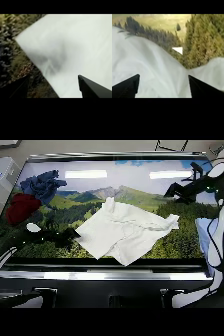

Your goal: Fold the clothes and pants, and hang the long-sleeved shirts on hangers.

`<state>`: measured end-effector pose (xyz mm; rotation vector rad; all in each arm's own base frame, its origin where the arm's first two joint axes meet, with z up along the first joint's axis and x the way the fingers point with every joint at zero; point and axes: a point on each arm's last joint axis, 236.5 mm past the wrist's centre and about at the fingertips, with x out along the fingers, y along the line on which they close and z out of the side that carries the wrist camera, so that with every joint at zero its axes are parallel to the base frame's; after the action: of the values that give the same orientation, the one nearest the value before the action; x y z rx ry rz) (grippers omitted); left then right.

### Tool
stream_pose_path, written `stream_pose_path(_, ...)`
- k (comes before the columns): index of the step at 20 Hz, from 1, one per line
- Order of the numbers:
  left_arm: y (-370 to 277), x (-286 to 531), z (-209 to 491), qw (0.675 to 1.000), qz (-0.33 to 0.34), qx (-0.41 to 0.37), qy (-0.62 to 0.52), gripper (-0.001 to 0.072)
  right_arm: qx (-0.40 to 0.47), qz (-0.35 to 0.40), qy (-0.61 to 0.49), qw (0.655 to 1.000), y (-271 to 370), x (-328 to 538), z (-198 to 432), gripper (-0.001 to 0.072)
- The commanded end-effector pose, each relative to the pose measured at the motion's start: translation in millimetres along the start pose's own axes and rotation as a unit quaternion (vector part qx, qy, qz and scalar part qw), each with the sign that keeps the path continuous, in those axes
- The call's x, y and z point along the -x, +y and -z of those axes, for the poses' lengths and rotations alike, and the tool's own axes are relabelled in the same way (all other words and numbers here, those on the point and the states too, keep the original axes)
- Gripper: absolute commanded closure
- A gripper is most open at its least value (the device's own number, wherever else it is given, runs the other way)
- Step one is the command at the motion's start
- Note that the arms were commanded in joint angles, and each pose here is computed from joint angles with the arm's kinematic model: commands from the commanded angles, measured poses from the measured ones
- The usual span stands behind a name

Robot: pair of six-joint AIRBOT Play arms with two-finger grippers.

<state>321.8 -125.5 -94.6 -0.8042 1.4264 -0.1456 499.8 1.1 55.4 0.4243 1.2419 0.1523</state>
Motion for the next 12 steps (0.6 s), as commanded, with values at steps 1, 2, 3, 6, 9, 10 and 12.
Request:
stream_pose_path(1, -4.9, -7.0, -35.4, 0.996, 0.024, 0.041, -0.076, -0.0007, 0.025, -0.032, -0.013, 0.999, 29.4, -47.6, -21.9, -0.0005)
stream_pose_path(2, -9.2, -8.9, -41.5, 0.994, 0.03, 0.048, -0.09, -0.0006, 0.031, -0.042, 0.004, 0.999, 37.5, -71.4, -15.8, -0.0007)
stream_pose_path(3, -13.8, -11.8, -46.1, 0.993, 0.037, 0.056, -0.102, 0.0047, 0.034, -0.048, 0.02, 0.998, 44.8, -95.9, -9.1, -0.0008)
stream_pose_path(6, -24.1, -19.2, -51.4, 0.989, 0.047, 0.066, -0.121, 0.0462, 0.043, -0.081, 0.059, 0.994, 71.1, -151.1, 13.0, -0.0008)
stream_pose_path(9, -29.0, -17.5, -51.7, 0.991, 0.047, 0.034, -0.124, 0.0684, 0.044, -0.093, 0.069, 0.992, 86.3, -179.8, 23.5, -0.0008)
stream_pose_path(10, -31.0, -15.6, -52.1, 0.991, 0.048, 0.021, -0.126, 0.0685, 0.042, -0.1, 0.066, 0.992, 92.4, -183.9, 23.3, -0.0006)
stream_pose_path(12, -35.0, -10.8, -53.2, 0.99, 0.051, 0.013, -0.132, 0.0686, 0.044, -0.102, 0.064, 0.992, 102.2, -192.5, 25.9, -0.0002)
